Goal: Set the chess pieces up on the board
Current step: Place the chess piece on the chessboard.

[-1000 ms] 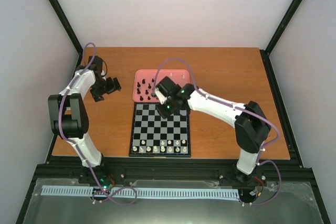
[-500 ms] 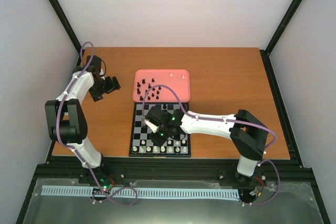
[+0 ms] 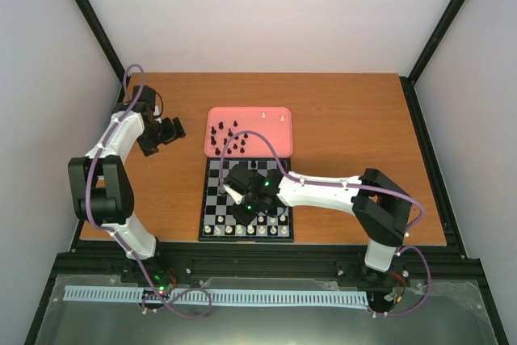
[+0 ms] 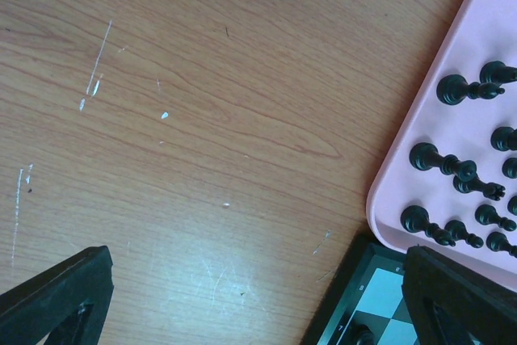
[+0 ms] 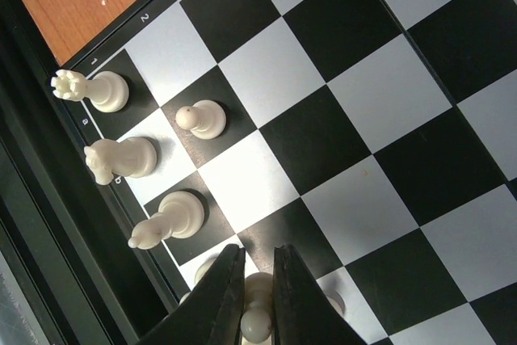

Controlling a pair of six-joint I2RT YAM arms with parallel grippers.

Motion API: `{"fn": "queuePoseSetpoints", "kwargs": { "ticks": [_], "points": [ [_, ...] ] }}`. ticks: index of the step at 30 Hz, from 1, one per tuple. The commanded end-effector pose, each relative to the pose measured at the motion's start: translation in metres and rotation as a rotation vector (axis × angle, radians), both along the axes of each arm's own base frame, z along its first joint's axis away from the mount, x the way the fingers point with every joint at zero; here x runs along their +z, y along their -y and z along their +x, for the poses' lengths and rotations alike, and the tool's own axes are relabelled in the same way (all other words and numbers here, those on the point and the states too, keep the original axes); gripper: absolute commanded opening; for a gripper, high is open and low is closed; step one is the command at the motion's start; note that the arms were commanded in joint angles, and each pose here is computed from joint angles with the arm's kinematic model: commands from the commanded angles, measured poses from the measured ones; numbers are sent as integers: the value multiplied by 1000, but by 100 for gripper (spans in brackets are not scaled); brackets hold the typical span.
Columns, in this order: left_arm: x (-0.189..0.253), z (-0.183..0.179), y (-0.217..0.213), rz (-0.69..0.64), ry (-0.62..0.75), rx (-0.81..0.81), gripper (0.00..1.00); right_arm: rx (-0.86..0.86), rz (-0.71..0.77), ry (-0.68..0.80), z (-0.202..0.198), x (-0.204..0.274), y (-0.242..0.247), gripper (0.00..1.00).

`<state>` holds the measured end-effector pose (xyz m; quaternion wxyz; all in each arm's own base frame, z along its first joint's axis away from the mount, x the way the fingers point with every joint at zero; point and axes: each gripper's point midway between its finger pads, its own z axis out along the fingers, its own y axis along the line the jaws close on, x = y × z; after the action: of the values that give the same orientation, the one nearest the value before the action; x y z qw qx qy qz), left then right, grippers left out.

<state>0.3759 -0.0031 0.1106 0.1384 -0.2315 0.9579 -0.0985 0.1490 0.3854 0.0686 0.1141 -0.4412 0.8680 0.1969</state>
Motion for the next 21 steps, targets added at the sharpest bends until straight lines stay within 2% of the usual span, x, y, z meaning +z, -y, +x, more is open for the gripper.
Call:
{"fn": "queuePoseSetpoints", "kwargs": {
  "ticks": [1, 21],
  "points": [
    [13, 4, 0, 15, 48, -13, 100, -5, -7, 19, 5, -2, -6, 11],
    [12, 6, -2, 28, 43, -13, 100, 14, -30, 2, 8, -13, -5, 13]
  ]
}}
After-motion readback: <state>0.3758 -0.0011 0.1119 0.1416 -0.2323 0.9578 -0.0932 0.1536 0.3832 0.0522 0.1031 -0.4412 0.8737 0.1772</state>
